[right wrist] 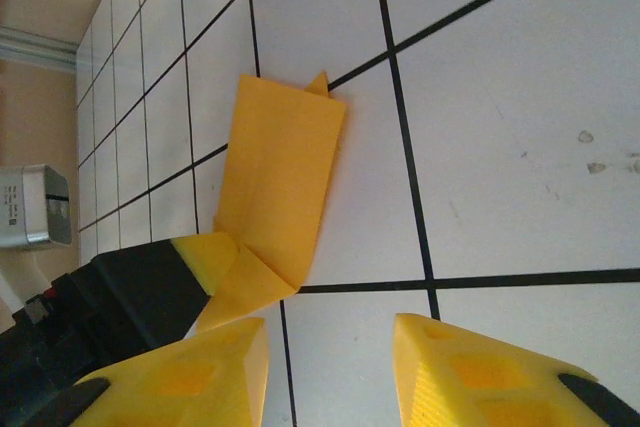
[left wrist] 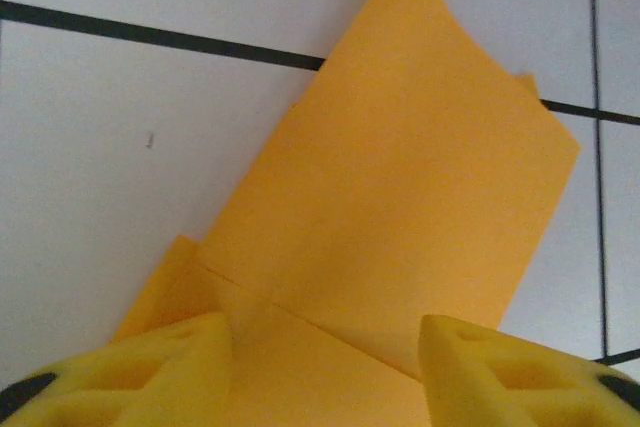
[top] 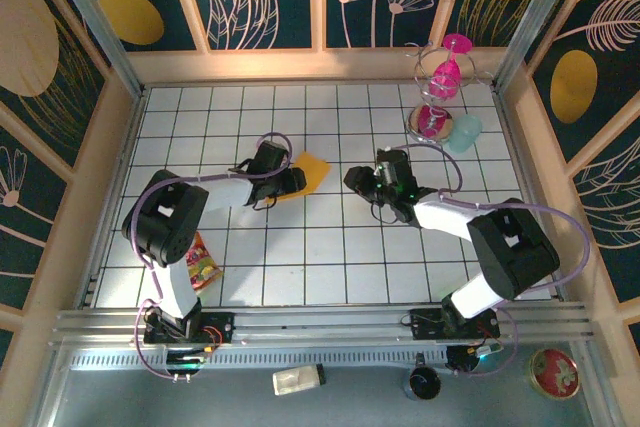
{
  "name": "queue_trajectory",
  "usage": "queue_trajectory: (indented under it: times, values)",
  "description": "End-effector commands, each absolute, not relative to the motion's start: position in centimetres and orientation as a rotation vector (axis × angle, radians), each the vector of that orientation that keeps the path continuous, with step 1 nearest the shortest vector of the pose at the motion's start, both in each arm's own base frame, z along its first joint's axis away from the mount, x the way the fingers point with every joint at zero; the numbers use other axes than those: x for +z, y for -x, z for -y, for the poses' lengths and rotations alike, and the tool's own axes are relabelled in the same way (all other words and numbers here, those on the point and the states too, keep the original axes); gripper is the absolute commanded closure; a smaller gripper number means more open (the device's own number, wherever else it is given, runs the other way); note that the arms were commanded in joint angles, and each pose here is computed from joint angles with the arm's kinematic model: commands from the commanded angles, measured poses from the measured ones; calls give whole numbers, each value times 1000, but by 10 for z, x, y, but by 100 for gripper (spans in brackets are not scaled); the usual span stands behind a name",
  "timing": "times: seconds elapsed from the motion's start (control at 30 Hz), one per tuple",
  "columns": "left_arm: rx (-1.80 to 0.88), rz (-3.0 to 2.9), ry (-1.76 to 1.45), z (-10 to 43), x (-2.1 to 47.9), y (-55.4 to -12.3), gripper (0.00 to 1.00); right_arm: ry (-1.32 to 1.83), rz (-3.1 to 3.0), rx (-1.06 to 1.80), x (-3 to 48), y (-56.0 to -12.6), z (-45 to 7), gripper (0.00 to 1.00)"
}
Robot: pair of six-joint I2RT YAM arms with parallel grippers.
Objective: Fold a paper plane with a square sheet of paper (pick it up from the middle)
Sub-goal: Fold the wing for the fifth time at the center of the table.
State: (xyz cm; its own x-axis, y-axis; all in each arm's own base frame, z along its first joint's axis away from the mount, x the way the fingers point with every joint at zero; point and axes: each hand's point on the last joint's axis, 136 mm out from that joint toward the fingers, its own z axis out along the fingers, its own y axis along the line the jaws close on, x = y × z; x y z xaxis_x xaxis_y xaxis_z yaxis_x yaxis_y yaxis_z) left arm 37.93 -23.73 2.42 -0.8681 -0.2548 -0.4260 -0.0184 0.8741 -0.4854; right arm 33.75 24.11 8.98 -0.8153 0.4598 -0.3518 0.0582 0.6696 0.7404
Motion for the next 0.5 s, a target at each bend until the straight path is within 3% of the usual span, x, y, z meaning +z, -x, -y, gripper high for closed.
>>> queue_trajectory:
  times: [0.0,0.23,0.47]
  values:
    - [-838,-2608,228,259,15,-351,50,-477,-2372,1031,87,-339,-243,62]
    - [-985,-2632,273,297,17,-323,60,-542,-2451,1020,70,-313,-249,63]
    - [-1106,-2579,456,299,22,-319,71,-680,-2471,1064,60,-289,-251,63]
